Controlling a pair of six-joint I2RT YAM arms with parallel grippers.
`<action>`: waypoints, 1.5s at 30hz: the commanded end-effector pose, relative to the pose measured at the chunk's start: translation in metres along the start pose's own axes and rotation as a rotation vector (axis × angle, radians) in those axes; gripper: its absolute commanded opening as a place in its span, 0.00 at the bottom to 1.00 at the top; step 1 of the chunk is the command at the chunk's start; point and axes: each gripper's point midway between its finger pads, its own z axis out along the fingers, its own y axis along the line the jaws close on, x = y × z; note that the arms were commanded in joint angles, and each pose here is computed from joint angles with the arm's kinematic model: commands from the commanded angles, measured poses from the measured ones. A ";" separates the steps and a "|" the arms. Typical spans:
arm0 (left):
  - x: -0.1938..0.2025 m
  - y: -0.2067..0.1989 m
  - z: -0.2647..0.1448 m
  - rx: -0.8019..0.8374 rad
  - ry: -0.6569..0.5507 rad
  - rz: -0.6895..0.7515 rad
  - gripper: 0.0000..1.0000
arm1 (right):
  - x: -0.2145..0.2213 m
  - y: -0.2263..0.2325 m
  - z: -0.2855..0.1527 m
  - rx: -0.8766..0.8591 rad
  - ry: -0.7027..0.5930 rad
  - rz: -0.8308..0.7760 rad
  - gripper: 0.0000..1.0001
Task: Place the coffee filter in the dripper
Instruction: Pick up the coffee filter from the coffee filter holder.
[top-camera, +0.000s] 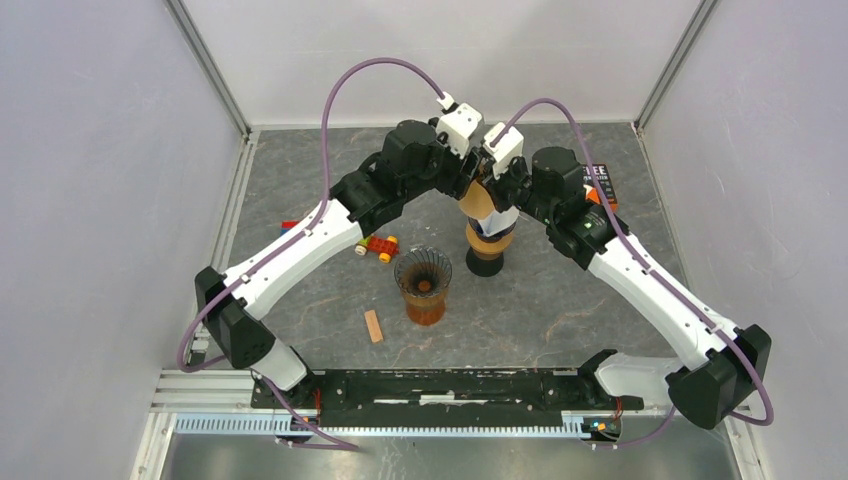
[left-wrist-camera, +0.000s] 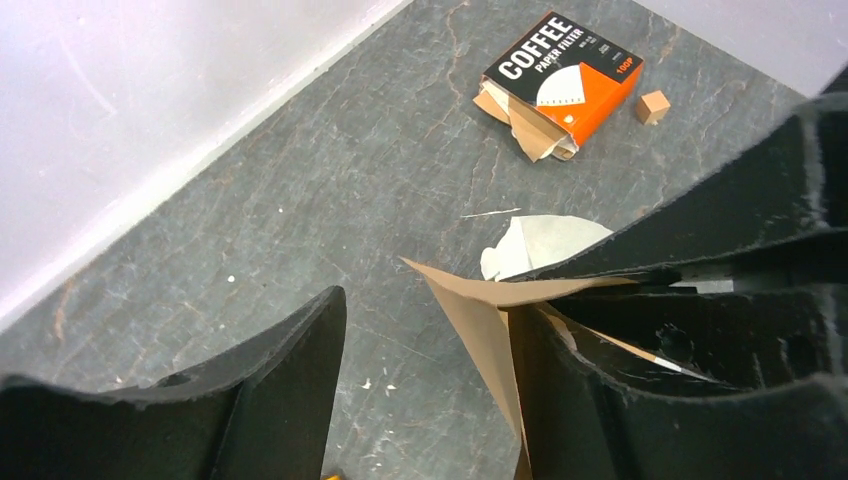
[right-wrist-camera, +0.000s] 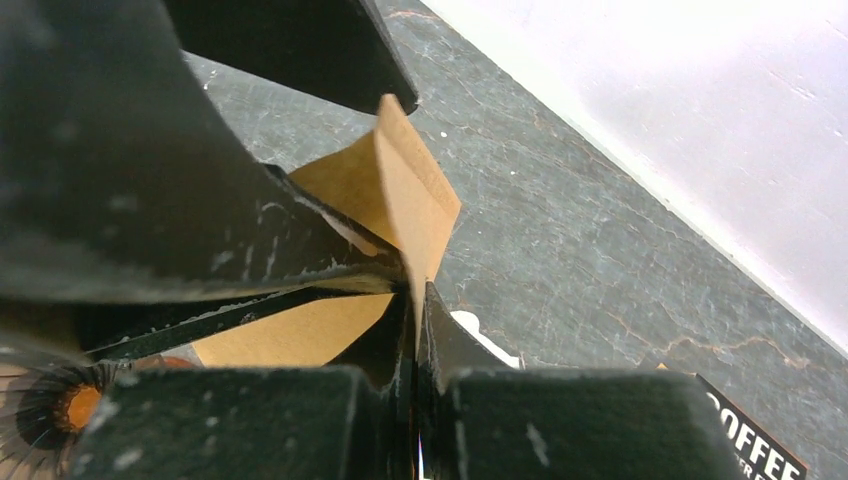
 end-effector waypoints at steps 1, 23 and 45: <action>-0.040 -0.007 -0.024 0.066 -0.140 0.111 0.68 | -0.019 0.006 -0.008 -0.039 -0.082 -0.016 0.00; -0.029 -0.024 -0.037 0.235 -0.133 0.346 0.75 | -0.020 0.020 -0.018 -0.145 -0.124 -0.047 0.00; -0.022 -0.043 -0.052 0.428 -0.138 0.361 0.50 | -0.017 0.025 -0.021 -0.198 -0.143 -0.043 0.00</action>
